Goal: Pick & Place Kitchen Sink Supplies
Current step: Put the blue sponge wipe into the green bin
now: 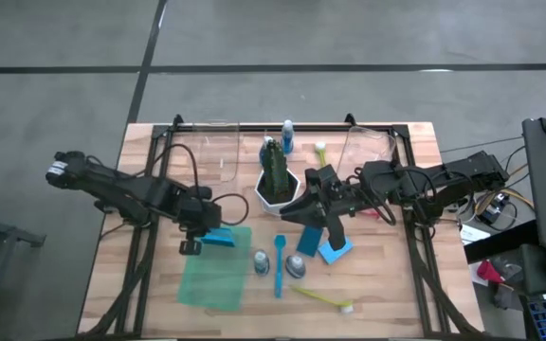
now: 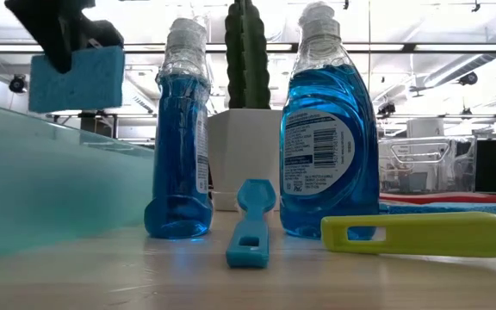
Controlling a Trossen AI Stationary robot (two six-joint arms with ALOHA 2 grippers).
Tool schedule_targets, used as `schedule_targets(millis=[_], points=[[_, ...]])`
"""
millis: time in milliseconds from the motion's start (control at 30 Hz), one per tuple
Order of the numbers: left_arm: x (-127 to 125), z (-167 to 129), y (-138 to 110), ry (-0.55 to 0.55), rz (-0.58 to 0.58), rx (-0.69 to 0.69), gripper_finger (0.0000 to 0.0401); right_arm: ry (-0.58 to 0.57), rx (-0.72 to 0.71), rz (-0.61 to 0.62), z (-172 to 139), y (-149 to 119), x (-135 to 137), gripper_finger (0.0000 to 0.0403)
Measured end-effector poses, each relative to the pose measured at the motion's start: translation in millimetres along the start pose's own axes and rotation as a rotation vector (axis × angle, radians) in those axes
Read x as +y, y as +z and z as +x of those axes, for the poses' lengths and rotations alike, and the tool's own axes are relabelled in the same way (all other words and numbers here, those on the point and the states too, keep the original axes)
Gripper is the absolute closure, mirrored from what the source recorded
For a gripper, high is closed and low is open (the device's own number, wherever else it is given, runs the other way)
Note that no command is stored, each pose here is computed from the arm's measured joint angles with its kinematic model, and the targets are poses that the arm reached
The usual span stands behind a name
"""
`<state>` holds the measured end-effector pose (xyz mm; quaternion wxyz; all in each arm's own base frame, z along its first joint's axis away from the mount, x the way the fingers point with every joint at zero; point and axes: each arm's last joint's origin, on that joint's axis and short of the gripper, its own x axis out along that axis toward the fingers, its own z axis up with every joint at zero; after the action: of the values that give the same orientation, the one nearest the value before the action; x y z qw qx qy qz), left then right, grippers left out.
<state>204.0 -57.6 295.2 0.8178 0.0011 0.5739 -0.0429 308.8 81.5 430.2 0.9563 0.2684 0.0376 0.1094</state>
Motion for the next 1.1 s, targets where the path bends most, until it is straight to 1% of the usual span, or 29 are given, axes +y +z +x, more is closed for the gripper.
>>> schedule_targets(millis=[100, 300, 500, 667, 800, 933, 1100], points=[[0.9, 5.4, -3.2, 0.012, -0.018, 0.009, 0.0359, 0.0, 0.0, 0.0, 0.0, 0.0, 0.0, 0.0327], [0.1, 12.4, -2.5, 0.004, -0.025, -0.023, 0.0359, -0.004, -0.004, 0.0, 0.0, 0.2, -0.1, 0.0321], [1.1, 25.4, -11.3, 0.014, -0.047, 0.024, 0.0359, -0.019, -0.014, 0.0, 0.0, 0.4, -0.3, 0.0329], [0.6, 27.2, -10.6, 0.009, -0.047, 0.007, 0.0359, -0.018, -0.015, 0.0, 0.0, 0.5, -0.2, 0.0334], [0.4, 29.7, -9.8, 0.005, -0.049, -0.01, 0.0359, -0.019, -0.016, 0.0, 0.0, 0.5, -0.3, 0.0328], [-0.1, 33.0, -11.5, 0.005, -0.058, -0.005, 0.0359, -0.02, -0.016, 0.0, 0.0, 0.6, -0.4, 0.0321], [-0.5, 36.1, -14.1, 0.004, -0.044, 0.009, 0.0359, -0.021, -0.016, -0.002, 0.1, 0.6, -0.5, 0.0319]])
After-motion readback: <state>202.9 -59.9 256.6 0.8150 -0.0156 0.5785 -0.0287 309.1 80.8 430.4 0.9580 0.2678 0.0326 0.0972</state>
